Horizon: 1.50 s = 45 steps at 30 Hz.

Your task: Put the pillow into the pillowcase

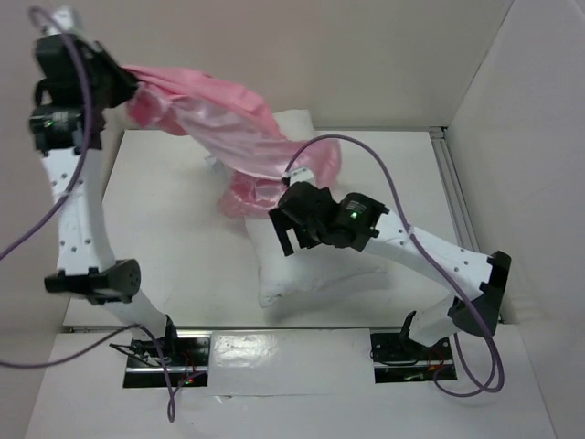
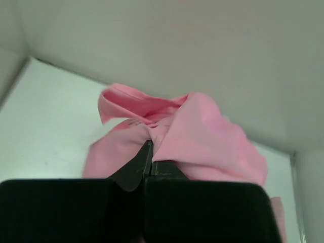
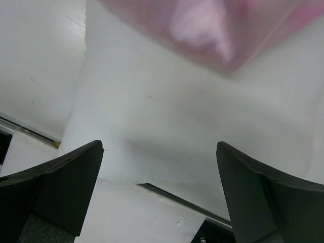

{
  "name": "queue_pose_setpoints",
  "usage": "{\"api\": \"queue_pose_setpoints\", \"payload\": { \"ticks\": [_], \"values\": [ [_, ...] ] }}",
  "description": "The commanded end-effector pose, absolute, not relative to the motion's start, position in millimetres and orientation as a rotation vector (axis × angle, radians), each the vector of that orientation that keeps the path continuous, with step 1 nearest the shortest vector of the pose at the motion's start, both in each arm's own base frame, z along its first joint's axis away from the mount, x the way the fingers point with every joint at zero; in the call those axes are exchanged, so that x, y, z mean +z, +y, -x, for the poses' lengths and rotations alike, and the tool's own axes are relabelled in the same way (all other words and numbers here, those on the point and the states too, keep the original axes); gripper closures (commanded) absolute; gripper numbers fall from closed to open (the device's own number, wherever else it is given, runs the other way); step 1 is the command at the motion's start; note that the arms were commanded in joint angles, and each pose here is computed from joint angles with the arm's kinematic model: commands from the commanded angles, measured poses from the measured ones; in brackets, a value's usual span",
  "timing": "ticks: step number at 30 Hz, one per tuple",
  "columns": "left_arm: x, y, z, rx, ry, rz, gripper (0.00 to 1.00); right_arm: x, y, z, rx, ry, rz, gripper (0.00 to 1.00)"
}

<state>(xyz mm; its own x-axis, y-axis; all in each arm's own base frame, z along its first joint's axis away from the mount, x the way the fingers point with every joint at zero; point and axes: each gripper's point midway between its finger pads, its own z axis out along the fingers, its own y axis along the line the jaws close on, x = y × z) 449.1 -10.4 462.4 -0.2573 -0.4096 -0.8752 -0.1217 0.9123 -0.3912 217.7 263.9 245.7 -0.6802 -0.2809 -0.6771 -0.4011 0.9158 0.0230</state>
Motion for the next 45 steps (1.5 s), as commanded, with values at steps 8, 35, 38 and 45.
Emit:
{"api": "queue_pose_setpoints", "payload": {
  "ticks": [8,35,38,45],
  "values": [
    [545,44,-371,-0.374,1.512,0.570,1.00,183,319,-237,0.126,2.381,0.410,0.03],
    [482,44,-423,-0.547,1.698,0.530,1.00,207,158,-206,0.143,2.357,0.187,0.06],
    [480,46,-419,-0.531,1.696,0.544,1.00,239,165,-226,0.151,2.260,0.209,0.00],
    [469,48,-413,-0.502,1.716,0.556,1.00,241,176,-324,-0.030,2.311,0.211,0.00]
  ]
}}
